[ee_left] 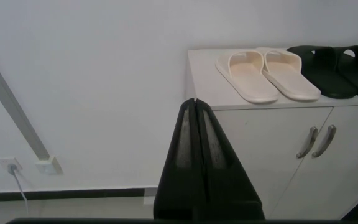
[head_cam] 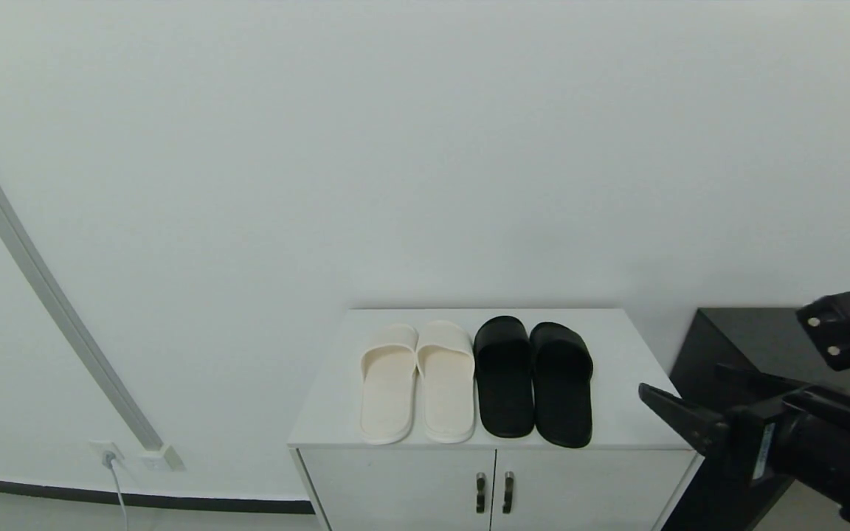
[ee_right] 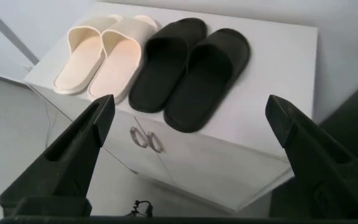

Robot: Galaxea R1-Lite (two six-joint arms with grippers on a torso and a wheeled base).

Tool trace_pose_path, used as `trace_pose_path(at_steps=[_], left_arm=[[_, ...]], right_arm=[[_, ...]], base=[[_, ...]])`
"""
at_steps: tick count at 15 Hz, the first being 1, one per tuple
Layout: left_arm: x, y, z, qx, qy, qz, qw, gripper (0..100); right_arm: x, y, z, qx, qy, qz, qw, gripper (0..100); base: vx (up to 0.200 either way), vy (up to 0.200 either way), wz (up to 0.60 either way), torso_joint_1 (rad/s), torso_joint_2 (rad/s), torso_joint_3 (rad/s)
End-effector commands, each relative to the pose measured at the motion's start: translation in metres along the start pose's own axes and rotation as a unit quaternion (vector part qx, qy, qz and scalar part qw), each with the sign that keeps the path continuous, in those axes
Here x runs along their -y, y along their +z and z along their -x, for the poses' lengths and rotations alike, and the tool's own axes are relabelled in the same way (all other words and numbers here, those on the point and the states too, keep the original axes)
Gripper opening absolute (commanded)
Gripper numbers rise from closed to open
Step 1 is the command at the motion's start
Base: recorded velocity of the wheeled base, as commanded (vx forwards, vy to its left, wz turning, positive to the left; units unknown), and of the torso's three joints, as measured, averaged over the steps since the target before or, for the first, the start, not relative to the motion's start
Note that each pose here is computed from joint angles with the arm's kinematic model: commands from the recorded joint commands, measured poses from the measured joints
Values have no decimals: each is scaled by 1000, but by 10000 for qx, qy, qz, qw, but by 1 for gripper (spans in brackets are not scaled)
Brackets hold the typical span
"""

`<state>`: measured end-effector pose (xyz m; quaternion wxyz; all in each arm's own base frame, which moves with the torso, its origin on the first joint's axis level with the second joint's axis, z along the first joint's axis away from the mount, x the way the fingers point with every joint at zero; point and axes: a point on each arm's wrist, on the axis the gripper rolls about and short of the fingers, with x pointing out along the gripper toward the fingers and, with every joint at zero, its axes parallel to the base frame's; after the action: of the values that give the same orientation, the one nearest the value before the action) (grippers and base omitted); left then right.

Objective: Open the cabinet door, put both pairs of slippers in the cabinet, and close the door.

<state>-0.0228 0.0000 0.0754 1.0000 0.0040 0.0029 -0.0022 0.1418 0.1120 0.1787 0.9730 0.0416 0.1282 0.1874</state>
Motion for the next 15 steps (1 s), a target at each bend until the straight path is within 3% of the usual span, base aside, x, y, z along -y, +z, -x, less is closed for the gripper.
trace_pose_path(at_steps=[1,12,15], left_arm=[[0,0,0,-2,-1,-6,10000,0],[0,0,0,-2,-8,-6,10000,0],[0,0,0,-2,-8,2,10000,0]], right_arm=[[-23,-13,-37,-359,-72,67,9993,100],[-51,-39,-108,-468,-587,-32,9972,100],[-55,-60,-131,-633,-1014,3,9928,100]], base=[[0,0,0,0,0,0],[0,0,0,0,0,0],[0,0,0,0,0,0]])
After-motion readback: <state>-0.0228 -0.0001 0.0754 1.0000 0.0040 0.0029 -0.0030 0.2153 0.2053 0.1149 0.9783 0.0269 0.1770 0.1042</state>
